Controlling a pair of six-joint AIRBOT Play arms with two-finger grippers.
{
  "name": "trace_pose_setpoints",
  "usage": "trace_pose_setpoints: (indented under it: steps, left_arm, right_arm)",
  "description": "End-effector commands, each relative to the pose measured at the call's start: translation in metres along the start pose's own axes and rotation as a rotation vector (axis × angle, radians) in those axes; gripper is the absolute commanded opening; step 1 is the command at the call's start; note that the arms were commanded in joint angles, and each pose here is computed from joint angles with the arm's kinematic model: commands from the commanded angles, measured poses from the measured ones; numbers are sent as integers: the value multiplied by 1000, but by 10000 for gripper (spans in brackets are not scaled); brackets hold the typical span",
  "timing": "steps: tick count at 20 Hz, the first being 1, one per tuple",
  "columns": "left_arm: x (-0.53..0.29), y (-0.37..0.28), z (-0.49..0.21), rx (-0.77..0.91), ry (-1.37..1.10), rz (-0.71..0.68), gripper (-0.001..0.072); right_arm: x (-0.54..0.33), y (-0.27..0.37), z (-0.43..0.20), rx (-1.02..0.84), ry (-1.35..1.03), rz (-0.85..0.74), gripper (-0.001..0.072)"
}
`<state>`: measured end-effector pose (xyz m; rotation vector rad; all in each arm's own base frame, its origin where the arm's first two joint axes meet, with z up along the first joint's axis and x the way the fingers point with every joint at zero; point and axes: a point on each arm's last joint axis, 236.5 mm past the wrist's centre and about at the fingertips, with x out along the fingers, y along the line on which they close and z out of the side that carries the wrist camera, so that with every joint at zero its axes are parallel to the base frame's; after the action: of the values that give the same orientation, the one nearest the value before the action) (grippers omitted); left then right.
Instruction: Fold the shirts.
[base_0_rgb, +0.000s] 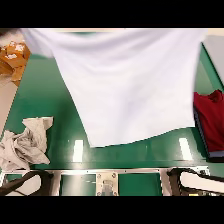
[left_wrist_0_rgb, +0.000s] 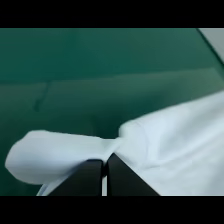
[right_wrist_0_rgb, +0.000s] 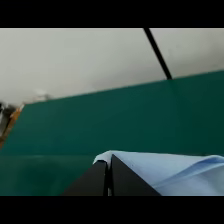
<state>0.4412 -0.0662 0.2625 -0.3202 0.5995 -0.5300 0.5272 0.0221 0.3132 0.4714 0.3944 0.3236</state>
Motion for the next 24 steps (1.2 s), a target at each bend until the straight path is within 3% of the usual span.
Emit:
trace_pose_setpoints:
  steps: [1,5,6,8,11,12,13,15,16,17,21,23,24]
  left_arm:
    - [96,42,-95,-122,247,-55,23]
    - [174,56,-194,-232,493,-103,24]
    - [185,58,-214,-239,543,-105,24]
    - [192,61,-241,-230,623,-98,24]
    - [186,68,-254,-225,679,-84,24]
    - [182,69,-257,-225,697,-88,24]
    - [177,67,-260,-230,717,-97,24]
    - [166,63,-267,-243,769,-124,43]
    - [159,60,-269,-252,796,-142,385]
    - [154,60,-268,-285,812,-137,630]
    - [132,84,-218,-322,742,-109,627]
    - [134,122,-173,-345,572,-8,627]
    - [138,139,-158,-341,496,36,627]
  right_arm:
    - [106,-41,-111,107,267,8,11]
    - [159,-91,-221,265,518,-34,13]
    - [160,-99,-237,283,561,-39,44]
    - [151,-114,-244,321,600,-53,285]
    - [112,-147,-223,412,619,-90,280]
    - [93,-156,-214,429,624,-97,184]
    - [70,-167,-205,438,637,-114,137]
    - [25,-190,-203,408,684,-211,138]
    - [4,-197,-209,391,715,-270,138]
    - [-18,-200,-220,381,744,-326,138]
    - [-116,-199,-297,412,850,-588,159]
    - [-144,-186,-343,486,861,-633,381]
    - [-148,-179,-364,518,856,-625,414]
